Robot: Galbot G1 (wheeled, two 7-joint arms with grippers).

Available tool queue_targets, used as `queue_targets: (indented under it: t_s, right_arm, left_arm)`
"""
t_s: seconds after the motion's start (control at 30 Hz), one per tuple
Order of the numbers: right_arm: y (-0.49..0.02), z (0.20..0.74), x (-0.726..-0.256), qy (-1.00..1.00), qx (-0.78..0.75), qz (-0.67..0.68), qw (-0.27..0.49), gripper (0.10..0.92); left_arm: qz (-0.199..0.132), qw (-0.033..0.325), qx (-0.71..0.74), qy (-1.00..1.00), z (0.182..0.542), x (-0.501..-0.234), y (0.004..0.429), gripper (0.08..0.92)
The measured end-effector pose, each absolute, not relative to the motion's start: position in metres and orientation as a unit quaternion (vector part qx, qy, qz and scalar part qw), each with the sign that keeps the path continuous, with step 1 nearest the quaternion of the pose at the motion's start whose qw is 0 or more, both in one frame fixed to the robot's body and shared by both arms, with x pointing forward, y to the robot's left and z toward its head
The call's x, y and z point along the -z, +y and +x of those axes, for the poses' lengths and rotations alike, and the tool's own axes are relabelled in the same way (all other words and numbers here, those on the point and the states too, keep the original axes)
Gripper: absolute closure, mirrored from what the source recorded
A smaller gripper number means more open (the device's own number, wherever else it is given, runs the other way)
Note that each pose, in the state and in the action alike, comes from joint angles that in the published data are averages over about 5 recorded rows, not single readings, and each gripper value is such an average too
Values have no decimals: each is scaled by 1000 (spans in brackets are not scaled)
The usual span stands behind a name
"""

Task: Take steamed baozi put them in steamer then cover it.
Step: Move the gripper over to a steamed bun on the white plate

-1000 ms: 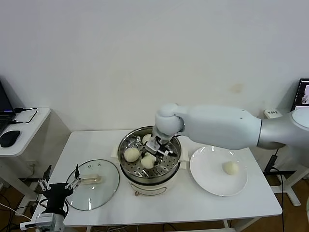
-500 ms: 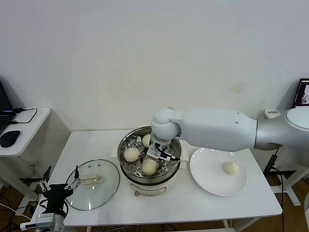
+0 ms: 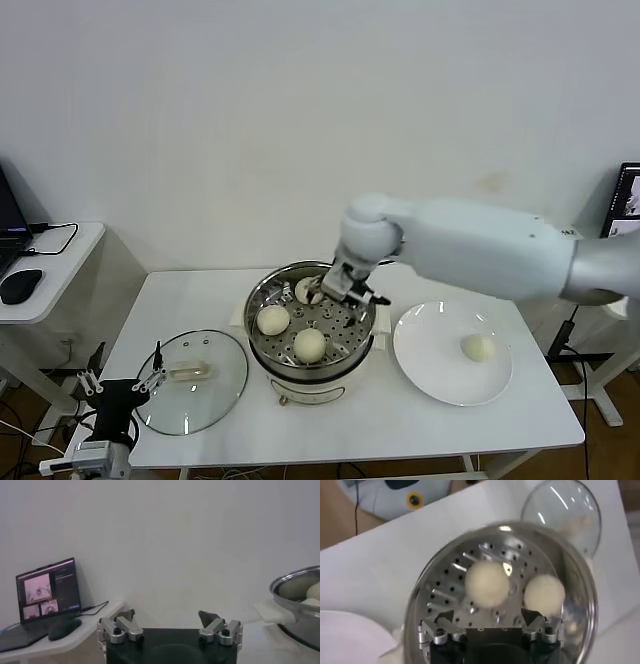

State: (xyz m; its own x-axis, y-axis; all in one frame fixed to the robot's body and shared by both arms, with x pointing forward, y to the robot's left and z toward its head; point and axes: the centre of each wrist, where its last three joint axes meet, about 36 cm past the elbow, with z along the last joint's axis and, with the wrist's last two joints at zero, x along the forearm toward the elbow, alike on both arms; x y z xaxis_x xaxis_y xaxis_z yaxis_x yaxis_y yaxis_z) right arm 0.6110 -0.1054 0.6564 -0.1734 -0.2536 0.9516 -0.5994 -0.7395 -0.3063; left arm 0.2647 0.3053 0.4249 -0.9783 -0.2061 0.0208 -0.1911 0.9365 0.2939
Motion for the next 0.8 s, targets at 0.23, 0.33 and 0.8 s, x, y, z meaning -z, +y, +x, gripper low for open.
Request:
queue_targets:
  t_s: [0.23,0.33,0.8]
  right_arm:
    - [-192,619,-666,-439,-657,577,206,200]
    - [-235,619,-661,-472,-643,553,239,200]
    - [-369,599,-588,-534,-598,489,344,200]
  left_arm:
    - [92,23,151,-984,268,-426,305,177]
    - [88,24,153,-984,269,-425,304,177]
    - [76,31,159,-984,267,-422,300,177]
